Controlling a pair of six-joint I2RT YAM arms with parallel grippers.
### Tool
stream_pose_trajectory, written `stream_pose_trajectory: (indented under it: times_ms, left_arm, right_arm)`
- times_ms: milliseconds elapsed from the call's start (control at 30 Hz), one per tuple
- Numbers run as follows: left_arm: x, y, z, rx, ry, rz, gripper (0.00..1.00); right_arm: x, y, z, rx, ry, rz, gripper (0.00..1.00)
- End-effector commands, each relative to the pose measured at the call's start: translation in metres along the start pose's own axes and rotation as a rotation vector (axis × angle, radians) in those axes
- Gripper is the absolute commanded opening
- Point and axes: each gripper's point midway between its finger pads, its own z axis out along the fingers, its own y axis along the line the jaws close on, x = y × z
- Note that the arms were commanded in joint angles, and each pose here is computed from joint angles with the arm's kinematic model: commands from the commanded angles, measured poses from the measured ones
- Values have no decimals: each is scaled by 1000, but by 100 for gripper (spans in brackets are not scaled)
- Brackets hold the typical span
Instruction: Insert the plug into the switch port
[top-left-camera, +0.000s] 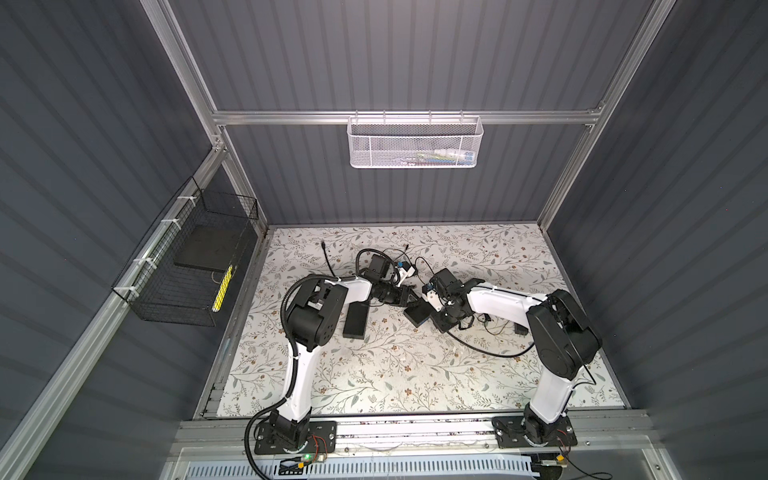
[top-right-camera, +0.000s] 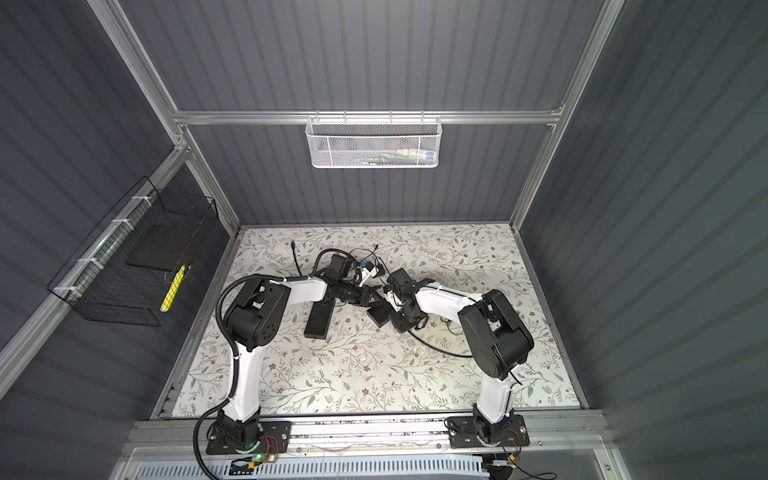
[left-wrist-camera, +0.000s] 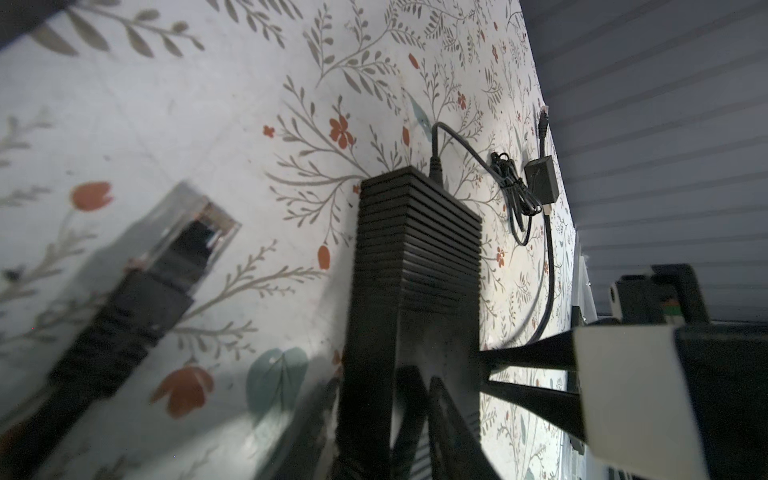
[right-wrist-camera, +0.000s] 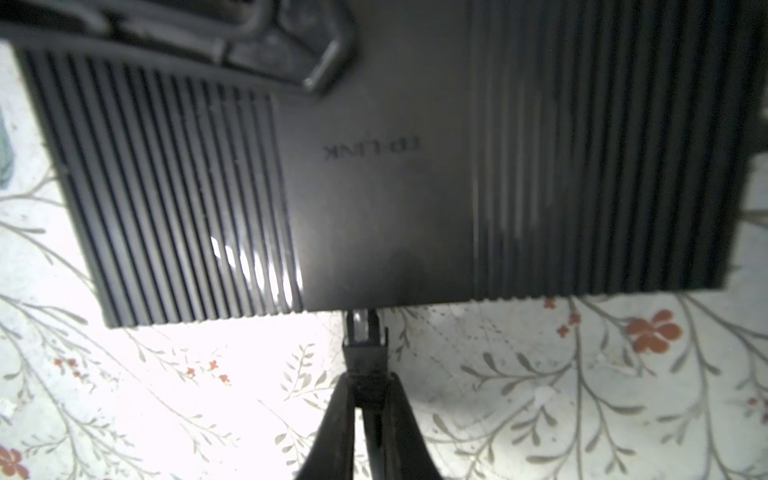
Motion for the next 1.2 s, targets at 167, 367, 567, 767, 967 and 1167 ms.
stream_pose_trajectory:
  times_ms: [167, 367, 567, 767, 967, 1167]
  left_arm:
    - [30, 4, 27, 16, 95, -26, 33]
    - [39, 1, 37, 37, 107, -39, 30]
    - [49, 1, 40, 43, 118, -50, 30]
    - [53, 0, 40, 50, 125, -55, 30]
    - [62, -1, 45, 56, 137, -64, 29]
    - [69, -1, 48, 58, 152, -73, 28]
  right_arm:
    - [-23, -3, -7, 16, -54, 24, 6]
    - [-34, -1, -9, 10, -90, 40, 4]
    - [-47, 1, -12, 3, -170, 43, 4]
    - [-60, 2, -12, -5, -262, 53, 3]
    - [-68, 0, -14, 5, -316, 51, 3]
    - [-78, -3, -26, 26, -334, 45, 3]
